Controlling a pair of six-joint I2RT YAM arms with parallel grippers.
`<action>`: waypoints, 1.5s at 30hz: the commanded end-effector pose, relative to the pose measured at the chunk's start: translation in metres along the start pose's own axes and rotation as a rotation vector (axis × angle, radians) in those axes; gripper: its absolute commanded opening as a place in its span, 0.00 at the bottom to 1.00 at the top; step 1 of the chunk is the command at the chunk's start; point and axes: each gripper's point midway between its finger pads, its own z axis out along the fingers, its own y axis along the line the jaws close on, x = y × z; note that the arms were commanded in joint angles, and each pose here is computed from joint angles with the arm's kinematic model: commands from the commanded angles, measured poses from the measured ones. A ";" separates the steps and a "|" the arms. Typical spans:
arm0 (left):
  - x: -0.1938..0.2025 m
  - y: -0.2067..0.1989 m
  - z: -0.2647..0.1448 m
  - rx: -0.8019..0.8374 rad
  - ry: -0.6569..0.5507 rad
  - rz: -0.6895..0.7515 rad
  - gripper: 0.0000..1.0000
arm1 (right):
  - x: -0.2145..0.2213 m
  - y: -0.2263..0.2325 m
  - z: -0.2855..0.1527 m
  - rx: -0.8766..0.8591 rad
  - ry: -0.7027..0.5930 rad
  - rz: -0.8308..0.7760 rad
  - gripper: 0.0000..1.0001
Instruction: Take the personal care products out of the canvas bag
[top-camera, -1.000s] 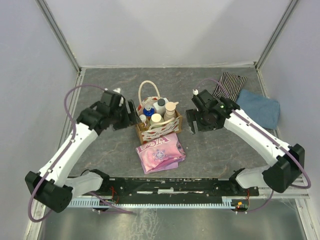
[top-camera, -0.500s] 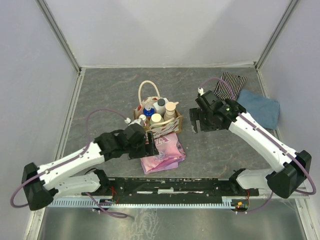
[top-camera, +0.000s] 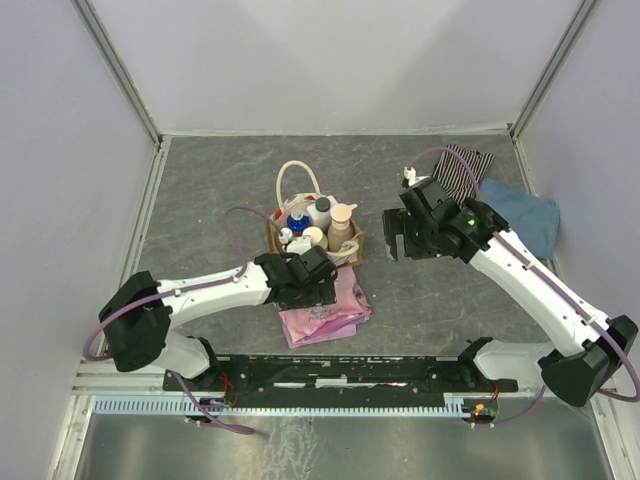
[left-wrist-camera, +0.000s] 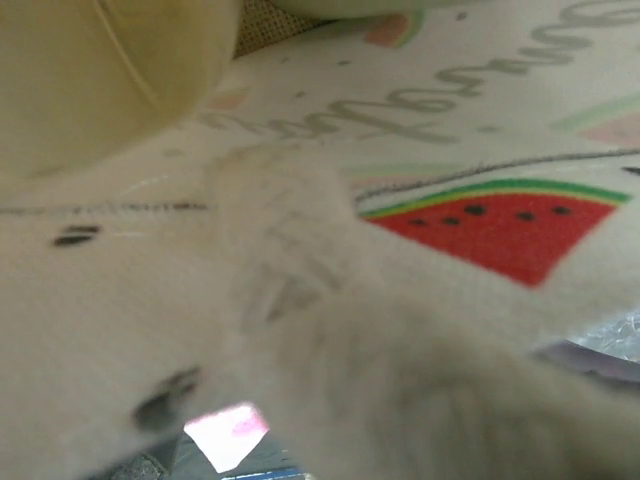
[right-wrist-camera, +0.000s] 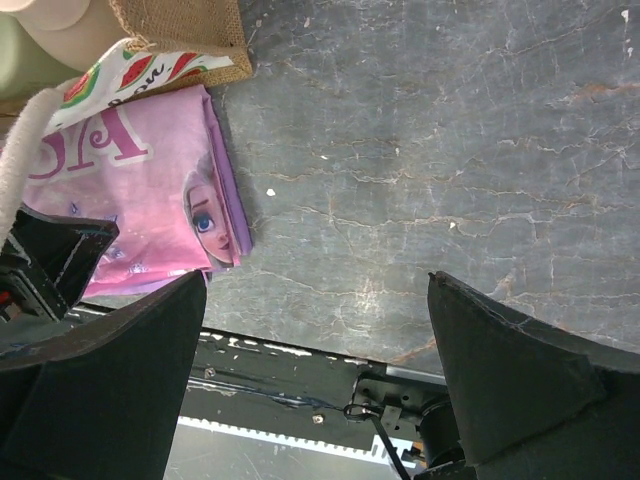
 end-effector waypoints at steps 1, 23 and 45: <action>0.015 0.036 0.005 -0.165 0.038 -0.085 1.00 | -0.017 -0.001 -0.018 -0.005 -0.077 0.019 1.00; 0.016 0.108 -0.039 -0.134 -0.002 -0.375 1.00 | -0.025 -0.001 -0.039 -0.059 -0.165 0.020 1.00; 0.065 0.013 0.005 -0.135 0.197 -0.077 1.00 | -0.023 -0.022 -0.058 -0.002 -0.218 0.008 1.00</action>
